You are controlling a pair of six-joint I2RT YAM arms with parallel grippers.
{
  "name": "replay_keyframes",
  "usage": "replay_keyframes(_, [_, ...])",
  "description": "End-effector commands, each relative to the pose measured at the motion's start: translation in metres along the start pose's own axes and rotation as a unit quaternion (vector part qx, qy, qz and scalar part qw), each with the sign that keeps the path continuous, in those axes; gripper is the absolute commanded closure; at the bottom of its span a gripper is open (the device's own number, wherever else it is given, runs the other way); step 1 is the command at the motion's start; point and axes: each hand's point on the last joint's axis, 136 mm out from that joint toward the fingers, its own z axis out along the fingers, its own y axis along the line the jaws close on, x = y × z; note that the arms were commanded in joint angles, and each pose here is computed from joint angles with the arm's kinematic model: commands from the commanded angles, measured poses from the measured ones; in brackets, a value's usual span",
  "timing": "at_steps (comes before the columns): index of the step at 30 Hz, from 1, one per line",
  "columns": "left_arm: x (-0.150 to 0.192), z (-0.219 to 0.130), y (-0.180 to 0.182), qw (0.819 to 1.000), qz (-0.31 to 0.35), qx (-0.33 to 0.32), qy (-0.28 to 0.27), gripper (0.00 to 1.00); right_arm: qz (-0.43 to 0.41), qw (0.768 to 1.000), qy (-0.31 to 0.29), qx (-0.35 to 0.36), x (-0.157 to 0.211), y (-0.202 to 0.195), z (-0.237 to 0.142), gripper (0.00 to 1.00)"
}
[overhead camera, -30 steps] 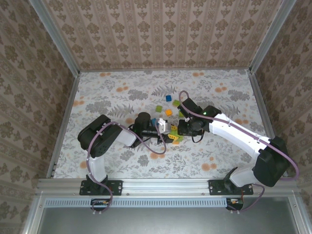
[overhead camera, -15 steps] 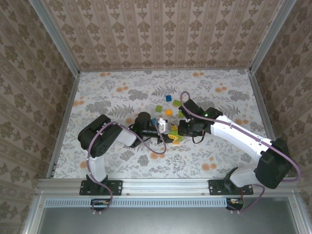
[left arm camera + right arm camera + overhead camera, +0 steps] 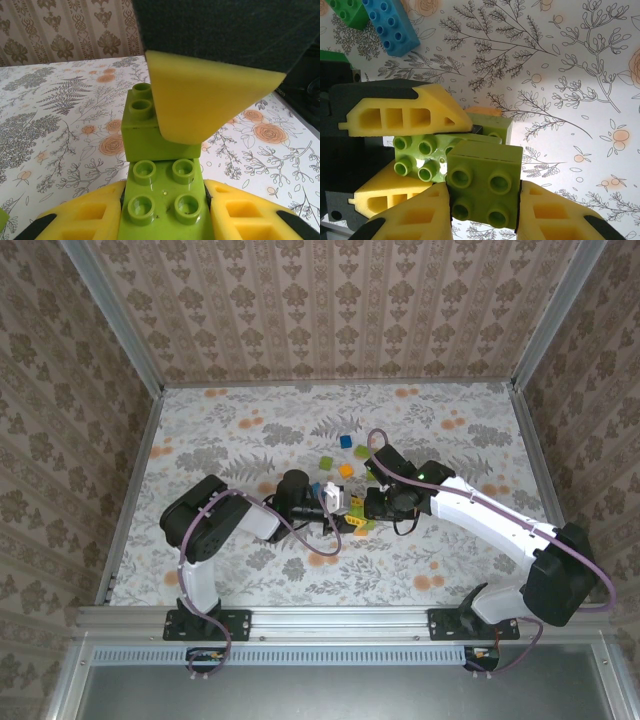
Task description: Assemble a carrot with lego
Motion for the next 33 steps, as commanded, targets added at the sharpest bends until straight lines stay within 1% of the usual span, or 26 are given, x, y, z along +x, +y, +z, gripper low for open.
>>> replay_keyframes(1, [0.109, -0.012, -0.029, 0.980, -0.132, -0.004, 0.152, 0.87, -0.004, 0.990, 0.107, 0.088, 0.056, -0.043, 0.019, 0.77])
replay_keyframes(23, [0.109, -0.014, -0.027, 0.979, -0.136, -0.005, 0.150, 0.87, -0.015, 0.984, 0.132, 0.120, 0.077, -0.056, 0.038, 0.78])
replay_keyframes(33, [0.110, -0.015, -0.026, 0.979, -0.136, -0.005, 0.149, 0.87, -0.020, 0.980, 0.161, 0.119, 0.089, -0.058, 0.054, 0.78])
